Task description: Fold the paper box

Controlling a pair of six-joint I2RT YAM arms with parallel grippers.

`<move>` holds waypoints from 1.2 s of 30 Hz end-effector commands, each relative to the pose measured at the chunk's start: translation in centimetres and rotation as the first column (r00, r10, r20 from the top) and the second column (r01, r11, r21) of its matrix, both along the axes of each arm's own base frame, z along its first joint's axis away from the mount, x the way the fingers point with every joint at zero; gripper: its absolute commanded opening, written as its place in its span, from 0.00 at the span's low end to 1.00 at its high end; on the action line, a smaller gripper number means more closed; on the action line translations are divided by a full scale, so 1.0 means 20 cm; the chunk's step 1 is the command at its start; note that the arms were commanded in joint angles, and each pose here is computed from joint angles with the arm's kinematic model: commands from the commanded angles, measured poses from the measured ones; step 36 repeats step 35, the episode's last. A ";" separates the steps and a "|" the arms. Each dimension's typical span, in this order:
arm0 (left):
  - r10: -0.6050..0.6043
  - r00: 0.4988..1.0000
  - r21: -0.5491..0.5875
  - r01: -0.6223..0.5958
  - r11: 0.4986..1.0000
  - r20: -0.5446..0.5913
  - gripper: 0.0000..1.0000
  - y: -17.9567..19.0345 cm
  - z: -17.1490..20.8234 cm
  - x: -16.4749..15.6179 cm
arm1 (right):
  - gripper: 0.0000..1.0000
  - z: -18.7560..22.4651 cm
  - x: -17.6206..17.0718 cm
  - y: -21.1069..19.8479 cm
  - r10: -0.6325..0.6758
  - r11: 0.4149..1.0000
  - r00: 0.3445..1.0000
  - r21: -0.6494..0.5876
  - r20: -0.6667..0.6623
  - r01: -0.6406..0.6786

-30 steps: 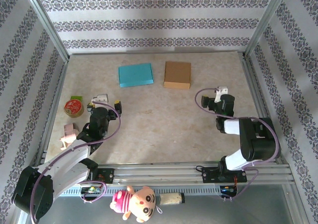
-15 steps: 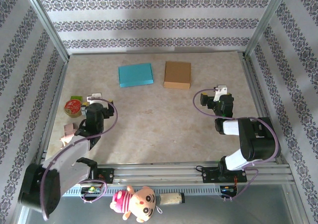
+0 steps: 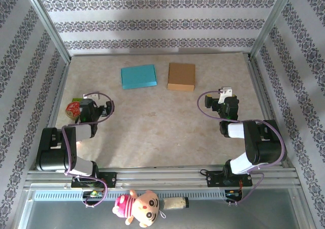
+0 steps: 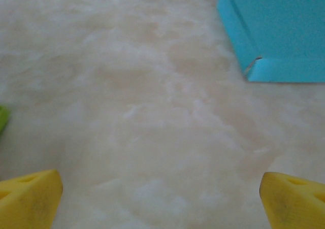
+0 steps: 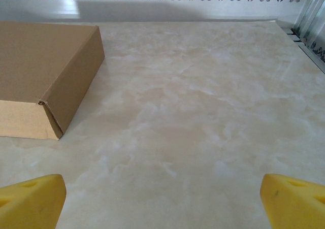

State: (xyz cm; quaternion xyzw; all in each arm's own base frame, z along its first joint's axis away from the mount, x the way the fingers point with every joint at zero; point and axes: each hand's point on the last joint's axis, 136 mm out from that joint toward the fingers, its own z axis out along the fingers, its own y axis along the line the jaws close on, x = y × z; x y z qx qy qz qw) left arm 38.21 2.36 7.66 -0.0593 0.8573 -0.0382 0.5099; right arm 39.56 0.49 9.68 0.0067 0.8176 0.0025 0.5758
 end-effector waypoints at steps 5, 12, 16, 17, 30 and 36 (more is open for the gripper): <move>-0.128 0.971 0.087 0.113 0.990 0.203 1.00 -0.13 0.07 0.08 | 0.98 0.05 0.01 0.00 0.000 1.000 0.999 0.001 0.039 0.000; -0.002 0.984 0.096 -0.015 0.995 0.177 1.00 -0.03 0.06 0.08 | 0.98 0.05 0.01 -0.01 0.002 1.000 0.999 0.004 0.038 -0.002; -0.043 0.985 0.094 0.027 0.995 0.166 0.99 -0.06 0.06 0.08 | 0.98 0.05 0.01 -0.01 0.001 1.000 0.999 0.005 0.039 -0.001; -0.054 0.986 0.093 0.039 0.995 0.156 0.99 -0.07 0.05 0.08 | 0.98 0.05 0.01 -0.01 0.003 1.000 0.999 0.003 0.037 -0.003; -0.066 0.985 0.095 0.051 0.994 0.157 0.99 -0.08 0.05 0.09 | 0.98 0.04 0.02 -0.01 0.007 1.000 0.999 0.012 0.034 -0.007; -0.066 0.985 0.095 0.051 0.994 0.157 0.99 -0.08 0.05 0.09 | 0.98 0.05 0.02 -0.01 0.009 1.000 0.999 0.011 0.037 -0.009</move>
